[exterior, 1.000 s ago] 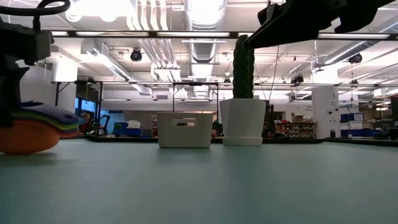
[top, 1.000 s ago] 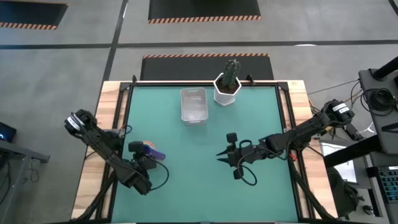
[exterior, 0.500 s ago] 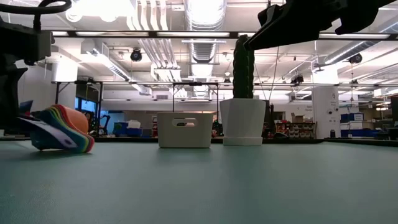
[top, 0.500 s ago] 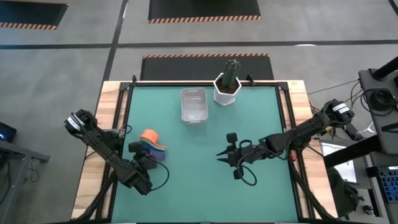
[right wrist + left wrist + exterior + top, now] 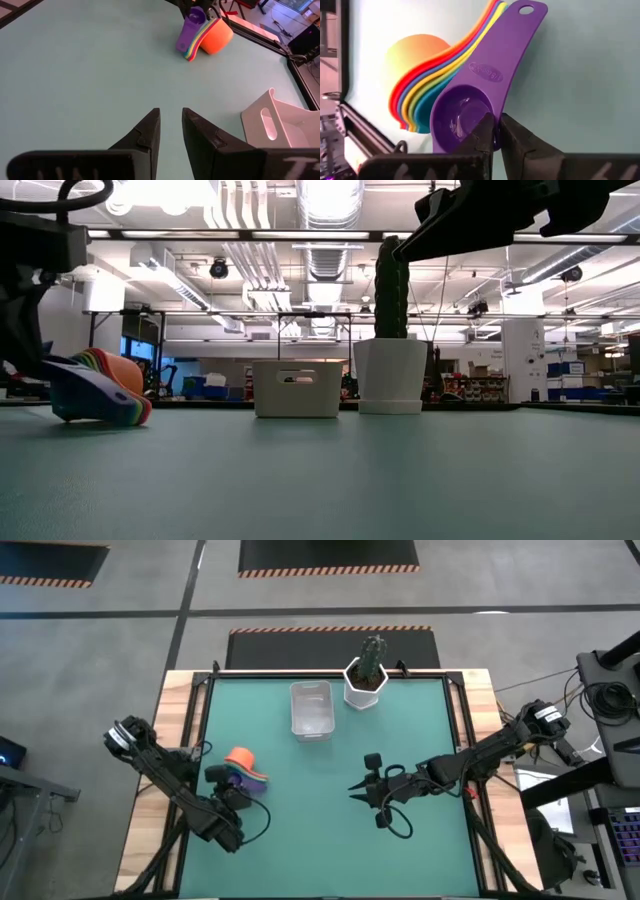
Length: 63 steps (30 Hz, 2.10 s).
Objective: Nest measuring cups in basket
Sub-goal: Put the nested measuring cups into the gray bin
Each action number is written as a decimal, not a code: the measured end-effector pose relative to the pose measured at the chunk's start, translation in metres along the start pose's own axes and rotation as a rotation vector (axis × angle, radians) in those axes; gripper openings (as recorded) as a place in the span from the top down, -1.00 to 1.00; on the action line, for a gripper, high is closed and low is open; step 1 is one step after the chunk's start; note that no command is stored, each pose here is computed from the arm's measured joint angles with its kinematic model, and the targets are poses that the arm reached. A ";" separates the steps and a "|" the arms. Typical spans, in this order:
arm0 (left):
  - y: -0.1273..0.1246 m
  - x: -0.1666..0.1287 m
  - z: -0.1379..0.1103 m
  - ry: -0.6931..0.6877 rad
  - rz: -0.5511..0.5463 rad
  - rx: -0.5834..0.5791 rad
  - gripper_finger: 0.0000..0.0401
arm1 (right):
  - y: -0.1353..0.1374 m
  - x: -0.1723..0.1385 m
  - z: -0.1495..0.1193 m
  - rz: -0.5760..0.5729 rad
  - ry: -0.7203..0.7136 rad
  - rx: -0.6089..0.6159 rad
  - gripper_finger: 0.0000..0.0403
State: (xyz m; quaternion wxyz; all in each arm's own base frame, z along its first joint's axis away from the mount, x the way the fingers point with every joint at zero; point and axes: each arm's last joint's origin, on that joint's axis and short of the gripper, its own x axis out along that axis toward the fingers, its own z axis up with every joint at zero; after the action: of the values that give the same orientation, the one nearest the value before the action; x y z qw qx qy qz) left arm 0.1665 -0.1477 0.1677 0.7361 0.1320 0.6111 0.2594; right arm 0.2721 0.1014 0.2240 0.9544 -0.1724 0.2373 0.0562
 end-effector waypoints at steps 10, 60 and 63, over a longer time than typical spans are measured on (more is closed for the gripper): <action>0.001 0.003 -0.002 -0.016 0.024 -0.006 0.78 | 0.000 0.000 0.000 0.000 0.001 0.005 0.66; 0.076 0.001 -0.032 -0.432 -0.350 -0.643 0.70 | -0.134 0.065 0.035 -0.105 -0.053 0.235 0.39; 0.076 -0.007 -0.025 -0.572 -0.245 -0.535 0.70 | -0.138 0.089 0.043 -0.105 -0.053 0.259 0.23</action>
State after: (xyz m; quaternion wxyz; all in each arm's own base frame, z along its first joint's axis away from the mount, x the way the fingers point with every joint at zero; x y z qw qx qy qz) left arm 0.1243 -0.0913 0.2074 0.9101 -0.0709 0.3040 0.2724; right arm 0.3953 -0.0101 0.2588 0.9762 -0.0584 0.2079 -0.0206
